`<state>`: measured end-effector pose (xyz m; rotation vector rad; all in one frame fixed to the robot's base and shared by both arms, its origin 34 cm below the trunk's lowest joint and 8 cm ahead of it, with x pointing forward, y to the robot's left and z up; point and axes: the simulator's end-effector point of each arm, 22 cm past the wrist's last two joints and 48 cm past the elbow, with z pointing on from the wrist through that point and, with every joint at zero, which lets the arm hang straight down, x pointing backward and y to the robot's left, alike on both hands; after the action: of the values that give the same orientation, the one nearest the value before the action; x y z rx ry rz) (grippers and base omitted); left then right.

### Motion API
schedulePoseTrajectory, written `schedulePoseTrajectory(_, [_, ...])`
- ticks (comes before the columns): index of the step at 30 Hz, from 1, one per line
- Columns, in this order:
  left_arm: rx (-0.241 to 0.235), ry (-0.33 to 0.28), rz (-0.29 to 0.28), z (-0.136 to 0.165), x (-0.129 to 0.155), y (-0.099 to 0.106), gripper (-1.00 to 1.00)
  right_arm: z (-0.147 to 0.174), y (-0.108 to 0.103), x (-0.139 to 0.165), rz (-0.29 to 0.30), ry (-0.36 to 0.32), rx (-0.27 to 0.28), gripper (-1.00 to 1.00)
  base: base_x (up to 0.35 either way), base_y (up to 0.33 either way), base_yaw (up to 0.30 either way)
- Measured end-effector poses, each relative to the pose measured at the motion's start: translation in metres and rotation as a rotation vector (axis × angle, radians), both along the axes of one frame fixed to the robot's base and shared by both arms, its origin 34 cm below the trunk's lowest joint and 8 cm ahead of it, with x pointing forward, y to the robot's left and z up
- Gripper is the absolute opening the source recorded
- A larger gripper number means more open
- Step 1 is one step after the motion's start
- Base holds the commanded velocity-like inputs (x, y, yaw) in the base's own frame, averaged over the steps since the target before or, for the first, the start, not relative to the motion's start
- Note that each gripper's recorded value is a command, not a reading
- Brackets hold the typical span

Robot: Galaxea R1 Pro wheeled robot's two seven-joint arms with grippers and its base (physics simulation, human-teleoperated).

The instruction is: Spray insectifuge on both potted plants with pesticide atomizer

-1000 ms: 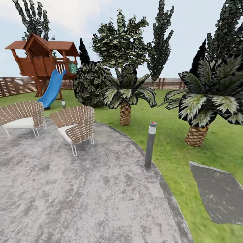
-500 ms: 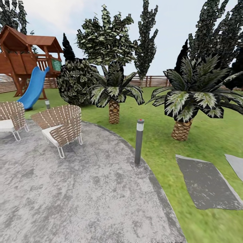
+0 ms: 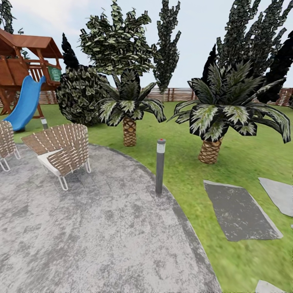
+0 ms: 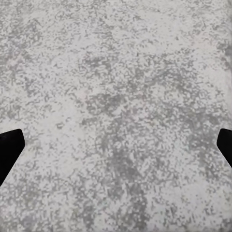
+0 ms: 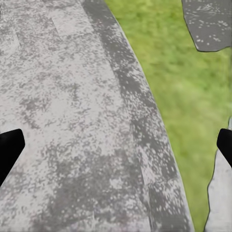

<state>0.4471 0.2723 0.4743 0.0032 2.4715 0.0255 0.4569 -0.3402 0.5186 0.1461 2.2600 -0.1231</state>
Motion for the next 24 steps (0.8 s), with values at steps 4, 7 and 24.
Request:
schedulePoseTrajectory(4, [0.0,0.001,0.0,-0.008,-0.001,0.0,1.0,-0.008,0.003,-0.001,0.008,0.003,0.001,1.0,0.0,0.0,-0.008])
schedulePoseTrajectory(7, [0.0,0.001,0.0,-0.013,-0.001,0.0,1.0,-0.013,0.002,-0.001,0.003,0.001,0.001,1.0,0.0,0.0,-0.009])
schedulePoseTrajectory(24, [0.0,0.011,0.0,-0.048,-0.008,0.0,1.0,-0.047,-0.004,-0.007,-0.008,0.007,-0.004,1.0,0.0,0.0,-0.212])
